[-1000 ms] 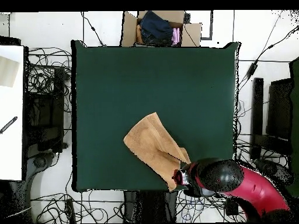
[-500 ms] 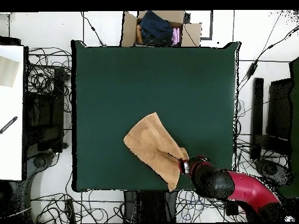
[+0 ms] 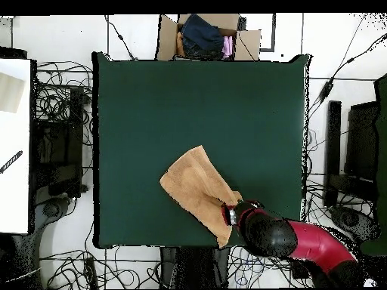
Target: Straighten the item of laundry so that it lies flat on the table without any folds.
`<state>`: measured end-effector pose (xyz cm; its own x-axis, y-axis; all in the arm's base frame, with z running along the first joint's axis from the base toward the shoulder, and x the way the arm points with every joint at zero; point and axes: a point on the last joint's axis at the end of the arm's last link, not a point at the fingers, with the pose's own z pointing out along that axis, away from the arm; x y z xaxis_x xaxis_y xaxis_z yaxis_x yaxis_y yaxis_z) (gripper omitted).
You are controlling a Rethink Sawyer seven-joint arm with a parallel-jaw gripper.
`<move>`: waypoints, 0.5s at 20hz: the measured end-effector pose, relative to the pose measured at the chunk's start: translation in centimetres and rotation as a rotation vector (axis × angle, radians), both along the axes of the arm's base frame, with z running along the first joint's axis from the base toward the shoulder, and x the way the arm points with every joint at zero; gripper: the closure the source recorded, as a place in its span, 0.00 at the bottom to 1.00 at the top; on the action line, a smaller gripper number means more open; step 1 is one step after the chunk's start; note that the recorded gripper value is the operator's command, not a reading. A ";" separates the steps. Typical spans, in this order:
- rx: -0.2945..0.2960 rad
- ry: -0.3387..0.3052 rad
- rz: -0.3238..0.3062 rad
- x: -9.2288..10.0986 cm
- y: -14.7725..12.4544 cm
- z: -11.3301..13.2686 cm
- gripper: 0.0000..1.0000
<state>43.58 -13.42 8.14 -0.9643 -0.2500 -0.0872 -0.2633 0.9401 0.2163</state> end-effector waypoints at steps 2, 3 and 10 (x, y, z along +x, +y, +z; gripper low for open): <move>0.007 0.023 -0.001 0.1 0.3 0.8 0.00; 0.010 0.033 -0.002 0.1 0.4 1.1 0.00; 0.009 0.059 -0.006 0.5 0.7 2.8 0.00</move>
